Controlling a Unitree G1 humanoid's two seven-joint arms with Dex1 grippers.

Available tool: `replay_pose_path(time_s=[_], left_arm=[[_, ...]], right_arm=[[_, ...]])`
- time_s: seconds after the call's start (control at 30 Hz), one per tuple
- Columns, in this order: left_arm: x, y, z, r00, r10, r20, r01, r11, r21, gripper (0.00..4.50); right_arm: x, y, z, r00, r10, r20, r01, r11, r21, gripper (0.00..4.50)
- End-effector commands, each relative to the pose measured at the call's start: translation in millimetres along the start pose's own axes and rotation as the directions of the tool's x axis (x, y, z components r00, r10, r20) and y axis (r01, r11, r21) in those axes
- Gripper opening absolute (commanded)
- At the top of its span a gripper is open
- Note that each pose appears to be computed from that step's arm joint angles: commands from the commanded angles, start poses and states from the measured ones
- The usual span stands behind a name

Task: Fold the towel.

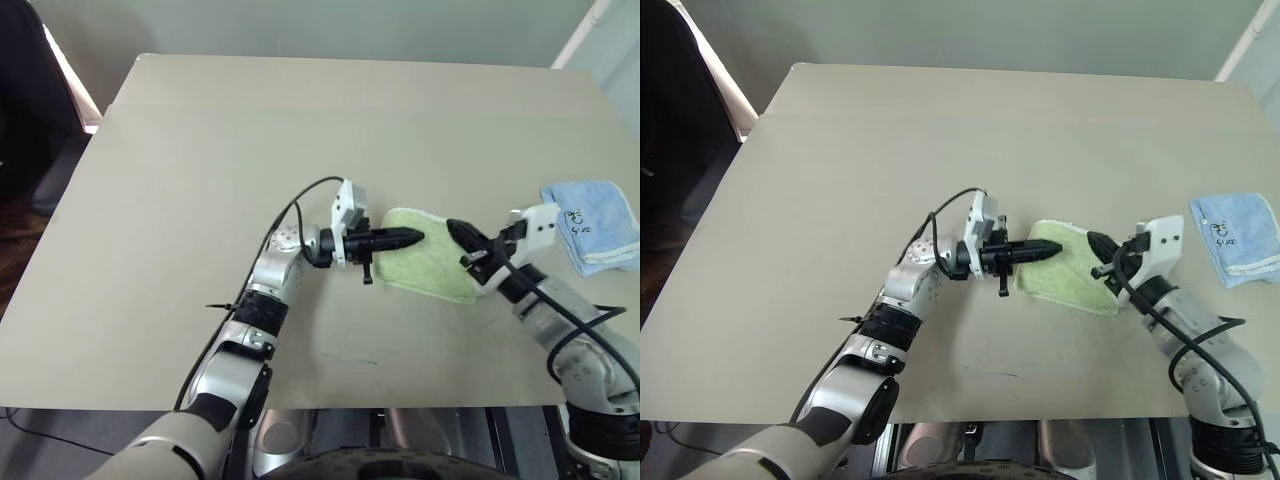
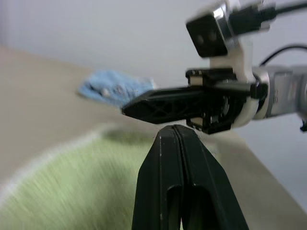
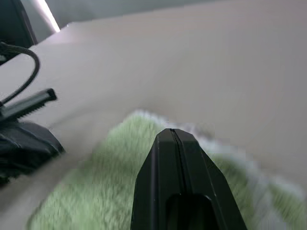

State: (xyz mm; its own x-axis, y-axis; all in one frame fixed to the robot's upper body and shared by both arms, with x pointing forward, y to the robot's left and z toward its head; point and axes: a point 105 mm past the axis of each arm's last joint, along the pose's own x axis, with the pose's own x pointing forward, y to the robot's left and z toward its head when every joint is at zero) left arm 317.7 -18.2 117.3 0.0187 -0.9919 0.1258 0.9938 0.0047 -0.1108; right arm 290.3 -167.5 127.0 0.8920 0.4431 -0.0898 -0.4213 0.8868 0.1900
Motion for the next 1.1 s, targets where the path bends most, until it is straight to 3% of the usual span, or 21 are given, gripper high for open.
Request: replay_pose_path(time_s=[0.03,0.13,0.33,0.67,0.7,0.8,0.97,1.1], left_arm=[[3,1,-21,0.999,0.003,-0.051,-0.003,1.0,0.008,0.03],[-2,0,-44,0.993,0.005,-0.117,-0.006,1.0,-0.007,0.03],[-8,0,-59,0.985,0.003,-0.171,-0.007,1.0,-0.027,0.03],[-3,10,-34,0.996,0.022,-0.086,-0.024,0.999,-0.026,0.03],[-1,11,-29,0.998,0.024,-0.066,-0.028,0.998,-0.052,0.0],[3,13,-21,0.999,0.024,-0.043,-0.028,0.995,-0.099,0.64],[1,10,4,1.0,-0.005,0.02,0.008,0.989,-0.145,2.38],[-7,5,44,0.995,-0.029,0.098,0.047,0.98,-0.192,3.82]], right_arm=[[2,-4,-12,1.0,-0.016,-0.002,0.016,1.0,-0.016,0.0],[5,-15,-26,0.998,-0.064,-0.014,0.064,0.998,-0.006,0.0],[4,-26,-38,0.994,-0.101,-0.033,0.1,0.994,-0.043,0.0],[6,-32,-45,0.988,-0.094,-0.122,0.07,0.98,-0.184,0.0],[7,-32,-41,0.99,-0.088,-0.107,0.068,0.982,-0.176,0.17],[9,-20,-23,0.999,-0.019,-0.038,0.013,0.989,-0.147,0.83],[-2,1,17,0.991,0.109,0.081,-0.102,0.991,-0.084,2.55],[-19,8,41,0.979,0.168,0.112,-0.158,0.983,-0.093,3.92]])
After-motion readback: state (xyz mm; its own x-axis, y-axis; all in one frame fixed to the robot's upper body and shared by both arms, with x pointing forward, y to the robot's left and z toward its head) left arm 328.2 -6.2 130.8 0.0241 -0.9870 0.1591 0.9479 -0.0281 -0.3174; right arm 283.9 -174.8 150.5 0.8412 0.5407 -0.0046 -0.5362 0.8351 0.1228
